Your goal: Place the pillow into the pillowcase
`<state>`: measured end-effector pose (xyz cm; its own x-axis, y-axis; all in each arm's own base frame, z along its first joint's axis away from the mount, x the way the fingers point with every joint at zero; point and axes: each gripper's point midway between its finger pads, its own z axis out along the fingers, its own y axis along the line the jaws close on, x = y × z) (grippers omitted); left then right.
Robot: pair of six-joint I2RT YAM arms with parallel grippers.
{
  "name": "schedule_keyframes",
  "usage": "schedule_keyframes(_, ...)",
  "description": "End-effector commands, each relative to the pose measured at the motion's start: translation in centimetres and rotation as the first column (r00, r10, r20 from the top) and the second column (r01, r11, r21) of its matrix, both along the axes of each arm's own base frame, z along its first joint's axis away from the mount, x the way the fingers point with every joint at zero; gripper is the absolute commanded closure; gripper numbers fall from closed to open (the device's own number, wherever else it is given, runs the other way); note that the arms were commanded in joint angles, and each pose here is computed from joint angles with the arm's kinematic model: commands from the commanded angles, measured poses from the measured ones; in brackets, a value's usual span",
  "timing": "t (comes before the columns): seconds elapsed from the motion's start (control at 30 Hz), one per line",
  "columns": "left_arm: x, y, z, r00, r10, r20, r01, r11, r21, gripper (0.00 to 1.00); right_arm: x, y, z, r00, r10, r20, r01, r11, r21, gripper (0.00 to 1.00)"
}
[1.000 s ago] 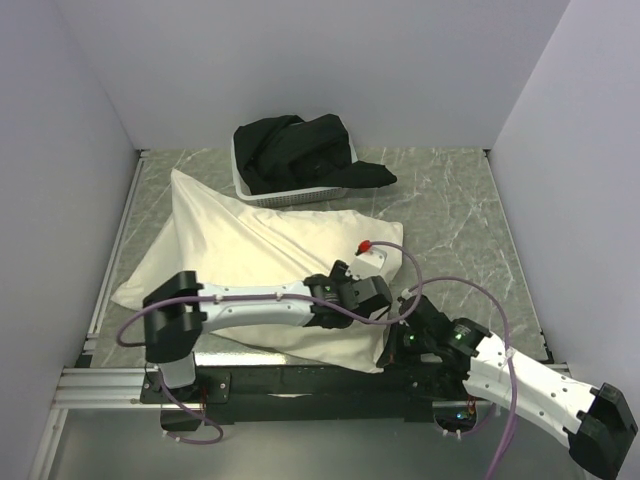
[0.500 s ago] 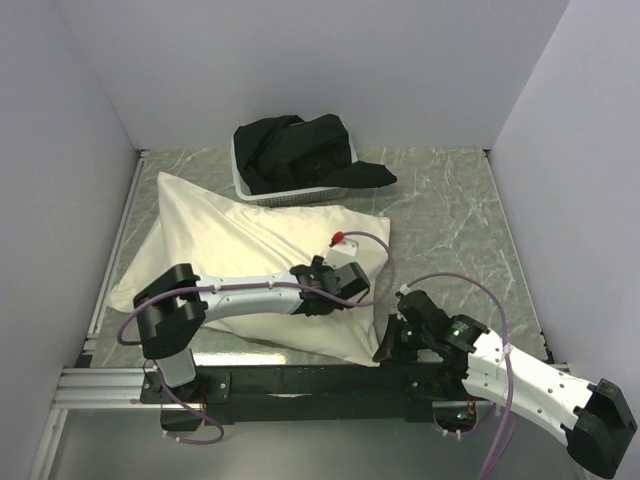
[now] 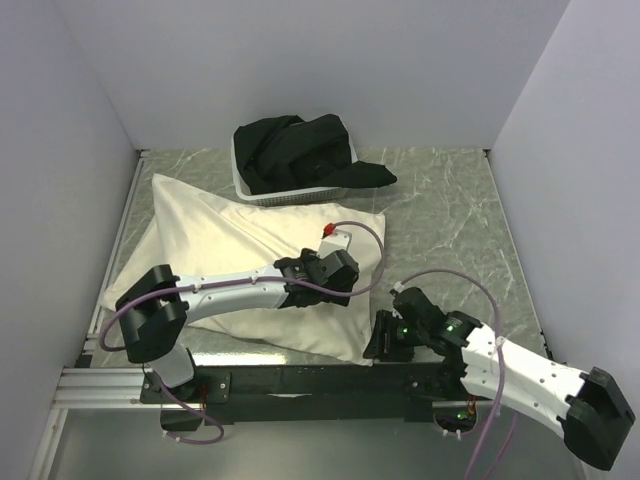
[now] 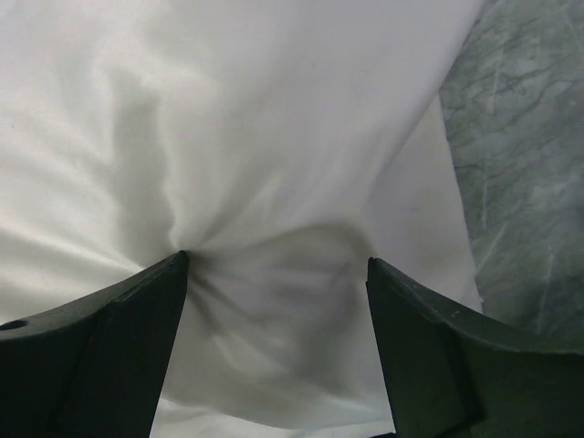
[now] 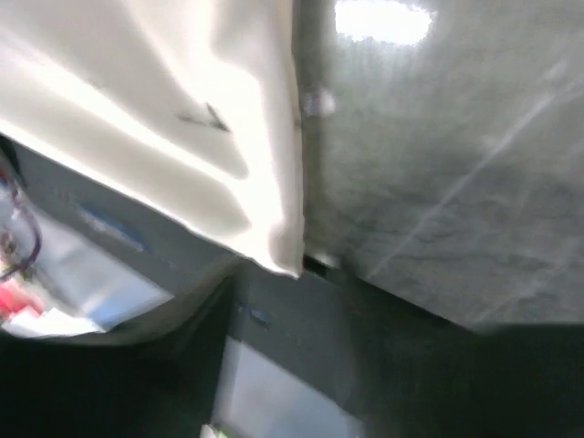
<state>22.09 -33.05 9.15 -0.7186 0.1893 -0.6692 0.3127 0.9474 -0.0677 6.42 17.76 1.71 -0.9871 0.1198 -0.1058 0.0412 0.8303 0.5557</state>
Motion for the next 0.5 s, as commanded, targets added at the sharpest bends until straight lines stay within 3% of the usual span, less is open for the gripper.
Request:
schedule_keyframes(0.0, 0.3, -1.1, 4.4, 0.999, -0.02, 0.026, 0.023, 0.993, -0.119, 0.14, 3.4, -0.9, 3.5, 0.979, -0.036, 0.202, 0.046, 0.998, -0.049, 0.3)
schedule_keyframes(0.03, 0.3, -1.3, 5.1, 0.999, -0.02, 0.028, 0.023, 0.989, -0.145, 0.14, 3.9, -1.1, 4.3, 0.97, -0.047, 0.237, 0.06, 0.997, -0.049, 0.22)
schedule_keyframes(0.1, 0.1, -1.6, 7.1, 0.999, -0.019, 0.044, 0.028, 0.976, -0.214, 0.12, 5.3, -2.0, 5.8, 0.948, -0.101, 0.3, 0.127, 0.99, -0.069, 0.18)
schedule_keyframes(0.27, -0.2, -0.8, 11.4, 0.996, 0.038, 0.076, -0.008, 0.934, -0.356, 0.07, 8.6, -0.4, 7.7, 0.926, -0.195, 0.323, 0.199, 0.98, 0.021, 0.23)
schedule_keyframes(0.4, -0.6, 1.7, 13.2, 0.989, 0.115, 0.089, -0.068, 0.908, -0.413, 0.01, 13.7, -2.4, 9.8, 0.831, -0.325, 0.452, 0.367, 0.93, -0.006, 0.21)
schedule_keyframes(0.47, -0.8, 3.5, 14.8, 0.98, 0.173, 0.098, -0.109, 0.88, -0.462, 0.01, 14.8, -1.6, 11.0, 0.822, -0.333, 0.462, 0.344, 0.937, 0.062, 0.21)
